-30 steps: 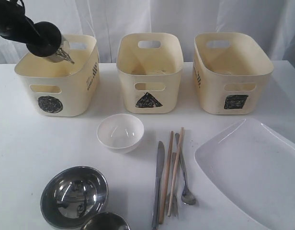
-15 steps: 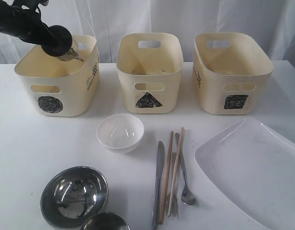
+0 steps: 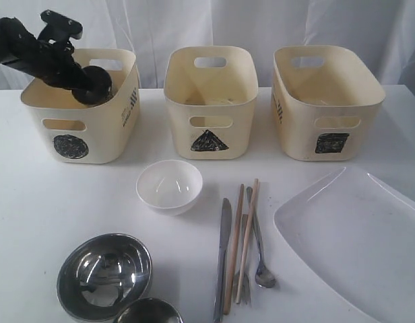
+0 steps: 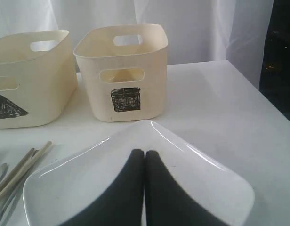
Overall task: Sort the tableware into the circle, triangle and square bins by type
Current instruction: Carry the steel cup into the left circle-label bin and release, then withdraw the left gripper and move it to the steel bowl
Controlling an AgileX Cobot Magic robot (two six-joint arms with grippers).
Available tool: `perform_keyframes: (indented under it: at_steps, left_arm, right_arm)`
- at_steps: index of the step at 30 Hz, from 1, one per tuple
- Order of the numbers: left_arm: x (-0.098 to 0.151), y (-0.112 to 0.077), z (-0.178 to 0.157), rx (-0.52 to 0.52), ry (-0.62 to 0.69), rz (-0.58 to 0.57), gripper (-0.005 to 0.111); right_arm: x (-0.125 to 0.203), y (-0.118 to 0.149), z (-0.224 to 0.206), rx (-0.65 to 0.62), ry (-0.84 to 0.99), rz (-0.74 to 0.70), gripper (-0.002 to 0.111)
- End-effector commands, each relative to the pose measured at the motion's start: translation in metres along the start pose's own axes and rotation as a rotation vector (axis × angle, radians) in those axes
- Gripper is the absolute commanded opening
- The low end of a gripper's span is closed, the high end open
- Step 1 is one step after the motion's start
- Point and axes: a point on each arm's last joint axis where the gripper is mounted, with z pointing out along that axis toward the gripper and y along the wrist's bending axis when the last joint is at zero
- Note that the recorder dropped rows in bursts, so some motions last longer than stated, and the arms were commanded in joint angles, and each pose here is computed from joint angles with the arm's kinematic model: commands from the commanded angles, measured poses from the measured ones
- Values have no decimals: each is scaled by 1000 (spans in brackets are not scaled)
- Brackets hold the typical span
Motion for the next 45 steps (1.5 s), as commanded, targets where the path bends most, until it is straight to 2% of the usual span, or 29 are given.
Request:
perform_keyframes:
  at_steps: [1, 4, 9, 12, 14, 19, 23, 26, 33, 37, 40, 45]
  left_arm:
    - [-2, -4, -1, 23, 12, -33, 0]
    - [-2, -4, -1, 25, 14, -33, 4]
    - [-5, -3, -3, 18, -5, -67, 33]
    - [-9, -2, -8, 13, -18, -99, 44]
    - [-13, -1, -14, 13, -25, -126, 43]
    - [-28, 0, -40, 19, -42, -108, 33]
    - [-43, 0, -73, 41, -41, -95, 34]
    - [-47, -4, -100, 92, 24, -76, 34]
    - [-42, -13, -154, 194, 235, -48, 34]
    - [-47, -22, -180, 279, 246, -76, 34]
    - [-46, -25, -196, 286, 263, -105, 34]
    - [-25, -35, -216, 286, 302, -114, 34]
  right_arm:
    - [1, 0, 0, -7, -5, -1, 0]
    - [1, 0, 0, -7, -5, -1, 0]
    - [1, 0, 0, -7, -5, -1, 0]
    - [1, 0, 0, -7, -5, -1, 0]
    - [1, 0, 0, -7, -5, -1, 0]
    - [1, 0, 0, -7, -5, -1, 0]
    - [1, 0, 0, -7, -5, -1, 0]
    - [1, 0, 0, -7, -5, -1, 0]
    - [1, 0, 0, -7, -5, -1, 0]
    - [1, 0, 0, -7, -5, -1, 0]
    - [1, 0, 0, -7, -5, -1, 0]
    - [1, 0, 0, -7, -5, -1, 0]
